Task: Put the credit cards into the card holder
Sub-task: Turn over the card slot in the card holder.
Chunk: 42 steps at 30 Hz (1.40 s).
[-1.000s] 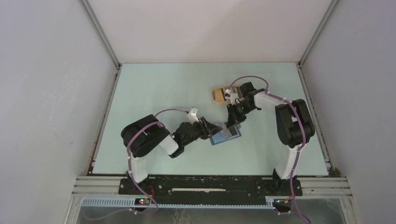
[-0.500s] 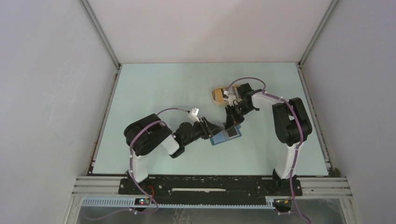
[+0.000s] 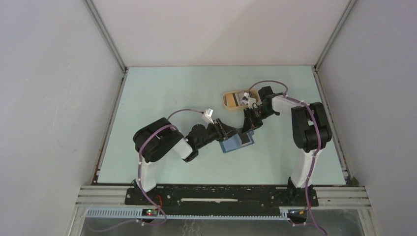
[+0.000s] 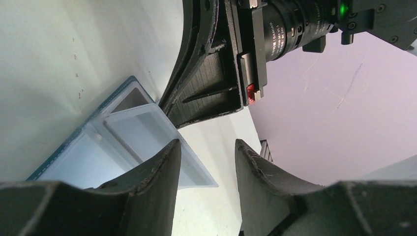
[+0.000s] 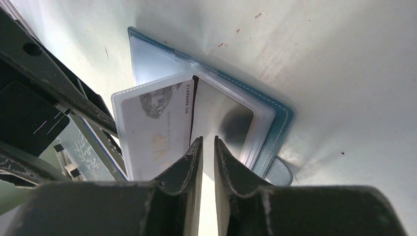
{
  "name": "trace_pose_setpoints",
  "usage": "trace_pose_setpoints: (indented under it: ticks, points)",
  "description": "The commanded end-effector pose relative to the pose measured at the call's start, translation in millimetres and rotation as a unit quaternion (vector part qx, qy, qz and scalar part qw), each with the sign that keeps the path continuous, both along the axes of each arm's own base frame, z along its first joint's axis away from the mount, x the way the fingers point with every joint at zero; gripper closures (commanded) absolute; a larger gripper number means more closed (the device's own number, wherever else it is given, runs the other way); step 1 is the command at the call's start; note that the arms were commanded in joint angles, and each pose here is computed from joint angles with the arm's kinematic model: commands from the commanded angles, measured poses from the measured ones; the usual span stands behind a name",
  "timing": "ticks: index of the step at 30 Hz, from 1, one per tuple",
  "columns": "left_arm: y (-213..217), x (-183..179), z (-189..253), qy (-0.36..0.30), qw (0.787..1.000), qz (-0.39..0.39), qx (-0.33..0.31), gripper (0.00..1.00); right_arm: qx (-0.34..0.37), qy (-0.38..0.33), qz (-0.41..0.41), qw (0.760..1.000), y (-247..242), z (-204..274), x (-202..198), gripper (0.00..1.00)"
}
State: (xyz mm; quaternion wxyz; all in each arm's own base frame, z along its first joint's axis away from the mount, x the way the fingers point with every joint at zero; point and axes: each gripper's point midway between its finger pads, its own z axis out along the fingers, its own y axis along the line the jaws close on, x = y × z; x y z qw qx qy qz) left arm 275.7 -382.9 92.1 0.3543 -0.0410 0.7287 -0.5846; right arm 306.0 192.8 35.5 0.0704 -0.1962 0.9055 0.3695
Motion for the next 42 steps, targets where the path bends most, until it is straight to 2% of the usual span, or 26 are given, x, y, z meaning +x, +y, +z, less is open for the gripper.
trace_pose_setpoints:
  ticks: [1,7,12,19,23,26,29,32,33,35,37,39,42]
  points:
    - [-6.5,5.7,0.2,-0.015,1.000,-0.008,0.006,0.50,0.010,0.011,0.006,1.000,10.4,0.8,1.6,0.78]
    - [-12.9,7.8,-3.0,-0.012,1.000,-0.020,0.015,0.50,0.050,0.051,0.025,0.997,25.8,6.7,-11.2,0.77]
    - [-14.0,10.3,-3.8,-0.014,0.999,-0.022,0.026,0.50,0.055,0.029,0.013,0.998,17.4,19.3,-2.1,0.77]
    - [-12.7,13.7,-2.9,-0.019,0.999,-0.025,0.033,0.50,0.044,-0.073,-0.033,0.996,-23.7,61.6,26.8,0.75]
    - [-0.8,21.1,11.8,-0.042,0.998,-0.017,0.045,0.50,0.063,-0.138,-0.033,0.988,-38.1,96.4,29.4,0.74]
    - [13.8,25.2,33.7,-0.077,0.994,-0.006,0.074,0.50,0.071,-0.207,-0.018,0.976,-42.4,125.9,26.4,0.72]
    - [31.0,27.5,58.1,-0.121,0.984,0.011,0.132,0.49,0.067,-0.293,-0.006,0.954,-45.2,157.9,23.0,0.69]
    - [49.0,26.6,88.9,-0.168,0.968,0.024,0.184,0.48,0.052,-0.387,-0.003,0.921,-50.1,188.4,22.8,0.59]
    - [55.3,26.2,101.0,-0.184,0.962,0.030,0.199,0.46,0.048,-0.415,-0.002,0.908,-51.3,197.4,23.4,0.52]
    - [66.8,26.8,125.1,-0.213,0.951,0.041,0.223,0.39,0.041,-0.471,0.008,0.881,-52.7,213.7,28.3,0.30]
    - [75.2,27.6,150.9,-0.242,0.940,0.048,0.236,0.28,0.037,-0.496,0.008,0.868,-52.4,222.2,36.6,0.08]
    - [81.0,29.5,176.3,-0.264,0.933,0.051,0.241,0.17,0.043,-0.483,-0.001,0.875,-50.7,225.9,45.9,0.02]
    - [91.3,36.9,206.2,-0.281,0.926,0.059,0.243,0.08,0.076,-0.426,0.003,0.901,-40.7,236.4,57.8,0.03]
